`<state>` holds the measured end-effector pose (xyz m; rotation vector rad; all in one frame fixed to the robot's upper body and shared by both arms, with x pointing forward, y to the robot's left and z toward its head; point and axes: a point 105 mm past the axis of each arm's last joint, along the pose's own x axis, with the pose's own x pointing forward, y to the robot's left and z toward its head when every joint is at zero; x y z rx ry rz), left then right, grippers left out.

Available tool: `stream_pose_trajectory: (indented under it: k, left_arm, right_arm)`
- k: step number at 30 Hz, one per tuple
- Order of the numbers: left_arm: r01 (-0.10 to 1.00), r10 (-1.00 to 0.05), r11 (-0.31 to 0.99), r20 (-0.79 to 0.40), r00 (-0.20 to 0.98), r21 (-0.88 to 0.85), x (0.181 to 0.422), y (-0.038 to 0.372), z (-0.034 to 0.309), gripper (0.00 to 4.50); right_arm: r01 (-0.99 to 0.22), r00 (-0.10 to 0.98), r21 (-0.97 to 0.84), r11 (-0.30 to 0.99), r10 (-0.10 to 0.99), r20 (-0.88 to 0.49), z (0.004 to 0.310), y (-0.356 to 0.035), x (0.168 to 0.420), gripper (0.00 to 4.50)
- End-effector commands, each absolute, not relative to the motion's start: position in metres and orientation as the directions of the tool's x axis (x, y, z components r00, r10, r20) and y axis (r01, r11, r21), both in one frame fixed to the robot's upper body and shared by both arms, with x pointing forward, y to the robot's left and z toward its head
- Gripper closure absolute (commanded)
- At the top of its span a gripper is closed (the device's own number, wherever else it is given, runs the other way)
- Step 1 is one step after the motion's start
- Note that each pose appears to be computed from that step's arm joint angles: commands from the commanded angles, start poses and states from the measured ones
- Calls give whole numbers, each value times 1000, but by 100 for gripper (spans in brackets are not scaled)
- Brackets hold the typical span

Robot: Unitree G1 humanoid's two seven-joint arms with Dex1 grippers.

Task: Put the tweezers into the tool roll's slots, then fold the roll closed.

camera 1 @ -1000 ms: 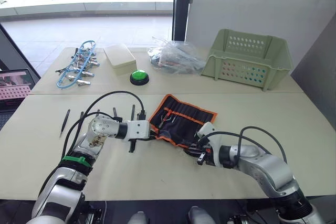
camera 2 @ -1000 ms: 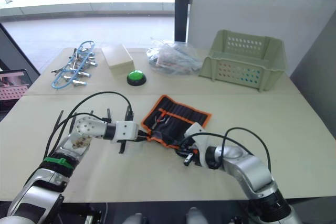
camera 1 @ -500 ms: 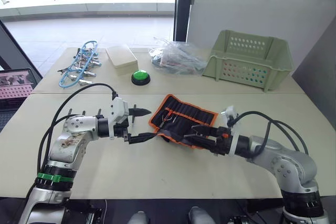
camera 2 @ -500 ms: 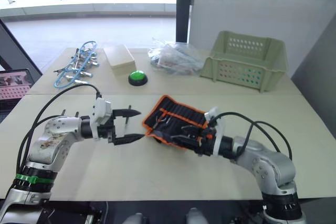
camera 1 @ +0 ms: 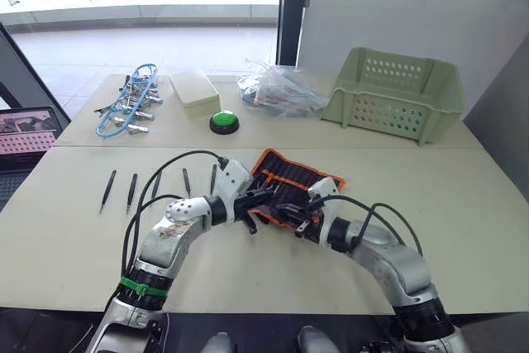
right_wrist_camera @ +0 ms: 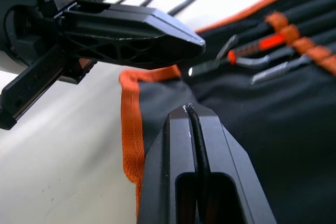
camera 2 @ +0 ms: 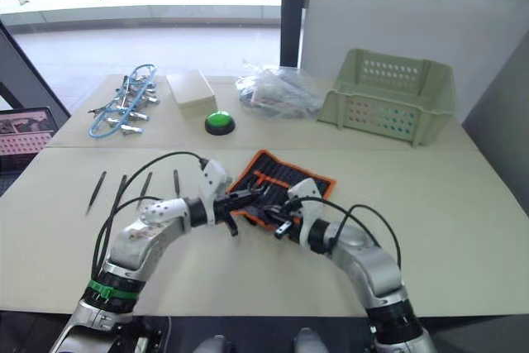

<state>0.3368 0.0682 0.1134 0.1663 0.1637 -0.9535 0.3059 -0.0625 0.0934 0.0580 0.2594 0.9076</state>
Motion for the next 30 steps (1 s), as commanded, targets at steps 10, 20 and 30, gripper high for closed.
stream_pose_trajectory:
  k: [10,20,30]
  left_arm:
    - [726,-690,682,-257,677,83,339,97,62,446]
    - [764,-744,643,-200,637,41,334,90,66,446]
    - [750,-725,657,-206,657,78,343,93,72,446]
  right_arm:
    - [-812,522,92,576,789,-324,62,-78,287,450]
    - [-903,389,137,408,910,-144,108,-77,269,450]
    - [-875,466,52,482,866,-181,97,-63,310,450]
